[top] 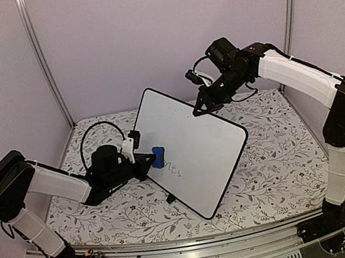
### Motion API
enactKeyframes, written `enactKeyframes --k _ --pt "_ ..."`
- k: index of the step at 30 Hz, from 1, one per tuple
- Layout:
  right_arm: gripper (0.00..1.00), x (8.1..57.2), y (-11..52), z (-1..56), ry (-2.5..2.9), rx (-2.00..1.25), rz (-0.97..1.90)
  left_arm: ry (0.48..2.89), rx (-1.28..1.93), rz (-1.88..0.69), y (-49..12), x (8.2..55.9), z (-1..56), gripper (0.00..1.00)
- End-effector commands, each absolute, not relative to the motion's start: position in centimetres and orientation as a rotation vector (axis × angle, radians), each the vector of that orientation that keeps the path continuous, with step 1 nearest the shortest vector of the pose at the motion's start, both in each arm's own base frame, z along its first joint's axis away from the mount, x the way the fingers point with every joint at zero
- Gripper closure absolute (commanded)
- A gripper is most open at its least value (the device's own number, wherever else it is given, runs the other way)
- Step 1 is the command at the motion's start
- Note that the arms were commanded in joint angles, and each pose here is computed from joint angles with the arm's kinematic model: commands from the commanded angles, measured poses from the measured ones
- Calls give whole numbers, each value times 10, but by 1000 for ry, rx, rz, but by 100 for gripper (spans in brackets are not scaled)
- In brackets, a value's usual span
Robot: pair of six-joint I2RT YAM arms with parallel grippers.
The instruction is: Erase the whiteboard
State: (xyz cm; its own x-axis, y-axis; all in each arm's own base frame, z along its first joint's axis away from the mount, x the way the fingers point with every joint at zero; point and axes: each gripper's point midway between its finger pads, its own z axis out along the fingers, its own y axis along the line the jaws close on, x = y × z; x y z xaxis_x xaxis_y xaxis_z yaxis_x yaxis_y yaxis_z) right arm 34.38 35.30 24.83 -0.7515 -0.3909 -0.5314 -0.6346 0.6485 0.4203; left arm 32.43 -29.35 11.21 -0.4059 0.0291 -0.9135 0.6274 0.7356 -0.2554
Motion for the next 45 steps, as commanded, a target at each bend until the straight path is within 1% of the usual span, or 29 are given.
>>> enactKeyframes --k 1,11,20,30,40,45 --pt "100 331 361 228 2465 -981 788 1927 599 -800 -317 306 98 100" --pt "100 331 361 228 2465 -980 788 1918 621 -837 -331 298 99 100" --pt "100 331 361 229 2462 -982 788 1949 442 -711 -293 322 102 100" --pt "100 331 361 229 2465 -980 787 1877 399 -753 -279 318 127 85" --pt "100 331 361 230 2462 -979 787 1833 413 -819 -279 308 142 83" --pt "100 332 361 229 2463 -981 786 1852 449 -860 -288 304 135 75"
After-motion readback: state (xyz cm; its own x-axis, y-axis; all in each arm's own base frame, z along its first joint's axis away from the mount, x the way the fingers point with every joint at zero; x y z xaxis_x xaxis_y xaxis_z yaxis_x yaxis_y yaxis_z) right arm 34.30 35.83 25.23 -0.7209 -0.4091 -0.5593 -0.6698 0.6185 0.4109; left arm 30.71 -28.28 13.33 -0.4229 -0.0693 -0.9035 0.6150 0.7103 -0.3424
